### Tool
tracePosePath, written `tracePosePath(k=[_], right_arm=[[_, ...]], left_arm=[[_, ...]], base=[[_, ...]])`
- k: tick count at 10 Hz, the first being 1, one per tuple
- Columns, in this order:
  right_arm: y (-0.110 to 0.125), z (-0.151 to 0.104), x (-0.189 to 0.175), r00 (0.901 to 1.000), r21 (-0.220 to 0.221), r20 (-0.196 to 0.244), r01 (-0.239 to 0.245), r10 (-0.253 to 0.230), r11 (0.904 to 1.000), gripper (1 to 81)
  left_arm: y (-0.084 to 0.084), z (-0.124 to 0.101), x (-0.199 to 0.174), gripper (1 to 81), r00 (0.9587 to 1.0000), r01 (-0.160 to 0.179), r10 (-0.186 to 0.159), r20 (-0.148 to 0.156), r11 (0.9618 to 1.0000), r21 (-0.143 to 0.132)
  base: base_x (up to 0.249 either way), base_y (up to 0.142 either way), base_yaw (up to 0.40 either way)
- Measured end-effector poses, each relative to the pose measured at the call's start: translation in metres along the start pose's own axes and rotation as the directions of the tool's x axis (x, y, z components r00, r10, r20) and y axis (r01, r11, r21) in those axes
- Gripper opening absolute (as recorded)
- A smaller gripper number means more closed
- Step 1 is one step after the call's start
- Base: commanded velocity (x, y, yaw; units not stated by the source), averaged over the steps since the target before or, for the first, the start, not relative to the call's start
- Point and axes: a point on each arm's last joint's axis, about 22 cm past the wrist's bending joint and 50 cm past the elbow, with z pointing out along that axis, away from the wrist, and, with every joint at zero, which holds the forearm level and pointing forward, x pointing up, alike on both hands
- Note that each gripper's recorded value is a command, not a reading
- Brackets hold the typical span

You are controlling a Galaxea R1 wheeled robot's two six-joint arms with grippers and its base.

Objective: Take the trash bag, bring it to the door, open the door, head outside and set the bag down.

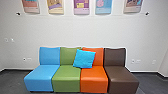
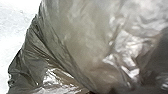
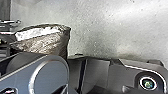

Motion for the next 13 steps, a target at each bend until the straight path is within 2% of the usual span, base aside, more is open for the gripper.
tracePosePath(k=[3, 7, 9, 11, 12, 13], right_arm=[[0.010, 0.007, -0.042, 0.9987, -0.040, 0.033, -0.037, 0.038, 0.9985, 81.1], [0.016, 0.006, -0.104, 0.9930, -0.088, 0.078, -0.081, 0.088, 0.9928, 81.1], [0.023, 0.001, -0.129, 0.9886, -0.121, 0.097, -0.103, 0.115, 0.9874, 81.1], [0.037, 0.000, -0.156, 0.9826, -0.173, 0.114, -0.126, 0.147, 0.9769, 81.1], [0.040, -0.001, -0.164, 0.9812, -0.190, 0.117, -0.129, 0.153, 0.9733, 81.1], [0.046, 0.004, -0.169, 0.9817, -0.216, 0.111, -0.129, 0.155, 0.9679, 81.1]], left_arm=[[-0.008, 0.010, -0.046, 1.0, 0.9995, 0.000, -0.002, 0.030, 0.9985, 0.054], [-0.014, 0.015, -0.111, 1.0, 0.9959, -0.014, 0.003, 0.091, 0.9924, 0.123], [-0.012, 0.017, -0.145, 1.0, 0.9923, -0.018, -0.001, 0.124, 0.9892, 0.146], [-0.009, 0.017, -0.178, 1.0, 0.9887, -0.023, -0.003, 0.150, 0.9855, 0.168], [-0.011, 0.014, -0.192, 1.0, 0.9873, -0.021, -0.008, 0.159, 0.9830, 0.183], [-0.009, 0.012, -0.198, 1.0, 0.9877, -0.034, 0.004, 0.156, 0.9812, 0.190]], base=[[0.000, 0.000, 0.000], [0.000, 0.000, 0.000], [0.000, 0.000, 0.000], [0.000, 0.000, 0.000], [0.000, 0.000, 0.000], [0.000, 0.000, 0.000]])
